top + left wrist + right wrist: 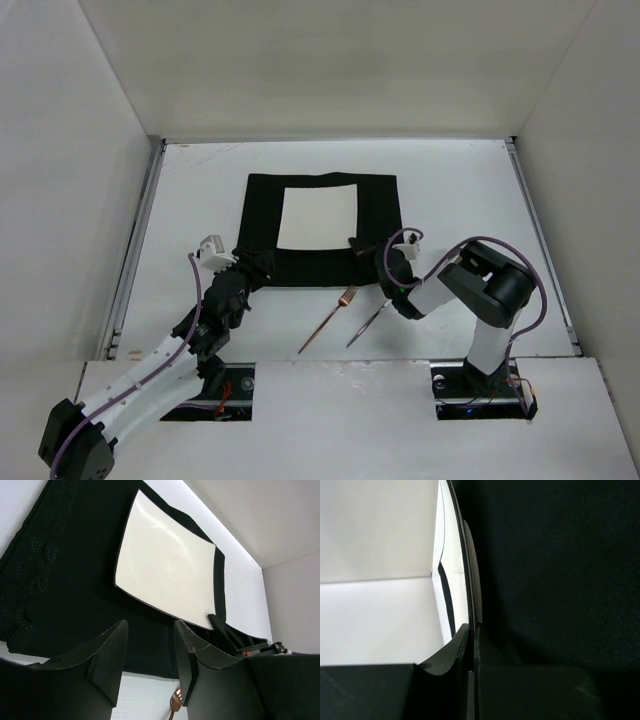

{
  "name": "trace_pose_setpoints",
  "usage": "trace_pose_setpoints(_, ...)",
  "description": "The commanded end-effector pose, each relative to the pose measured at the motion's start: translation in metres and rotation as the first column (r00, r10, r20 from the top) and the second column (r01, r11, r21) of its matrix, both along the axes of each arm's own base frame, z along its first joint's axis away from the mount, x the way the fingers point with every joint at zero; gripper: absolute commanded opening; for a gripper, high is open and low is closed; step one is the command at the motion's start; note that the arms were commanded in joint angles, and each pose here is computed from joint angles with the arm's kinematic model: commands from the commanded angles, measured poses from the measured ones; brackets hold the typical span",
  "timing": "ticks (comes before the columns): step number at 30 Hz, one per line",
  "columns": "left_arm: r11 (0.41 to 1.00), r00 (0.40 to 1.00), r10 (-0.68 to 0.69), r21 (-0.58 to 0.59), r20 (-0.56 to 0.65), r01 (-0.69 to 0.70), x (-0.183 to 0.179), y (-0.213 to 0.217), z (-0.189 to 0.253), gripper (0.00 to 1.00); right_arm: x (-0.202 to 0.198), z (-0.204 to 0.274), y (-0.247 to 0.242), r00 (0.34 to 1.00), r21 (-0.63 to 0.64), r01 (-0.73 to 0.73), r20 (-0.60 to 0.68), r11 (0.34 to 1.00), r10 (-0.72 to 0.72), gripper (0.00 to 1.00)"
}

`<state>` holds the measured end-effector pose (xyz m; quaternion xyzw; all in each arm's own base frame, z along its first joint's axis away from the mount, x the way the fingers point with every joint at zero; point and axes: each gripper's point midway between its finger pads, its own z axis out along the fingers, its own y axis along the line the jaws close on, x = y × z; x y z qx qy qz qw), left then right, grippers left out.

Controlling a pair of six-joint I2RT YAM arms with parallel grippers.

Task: Set the dinner table for one person

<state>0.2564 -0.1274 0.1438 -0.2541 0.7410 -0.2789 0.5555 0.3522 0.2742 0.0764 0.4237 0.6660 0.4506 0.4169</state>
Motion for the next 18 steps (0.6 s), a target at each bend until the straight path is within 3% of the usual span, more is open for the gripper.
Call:
trace_pose_setpoints(1,1.000,1.000,0.009,-0.016,0.007,-0.009,0.000,0.001,-0.001,0.39,0.008,0.122,0.020,0.962,0.388,-0.067,0.271,0.919,-0.044,0.00)
trace_pose_setpoints(12,1.000,1.000,0.007,-0.024,0.000,-0.007,-0.001,0.000,-0.005,0.39,0.004,0.096,0.034,0.980,0.396,-0.110,0.195,0.912,0.034,0.02)
trace_pose_setpoints(18,1.000,1.000,0.003,-0.027,0.001,-0.003,-0.002,-0.003,-0.006,0.39,0.001,0.076,0.029,0.993,0.339,-0.073,0.114,0.938,0.036,0.33)
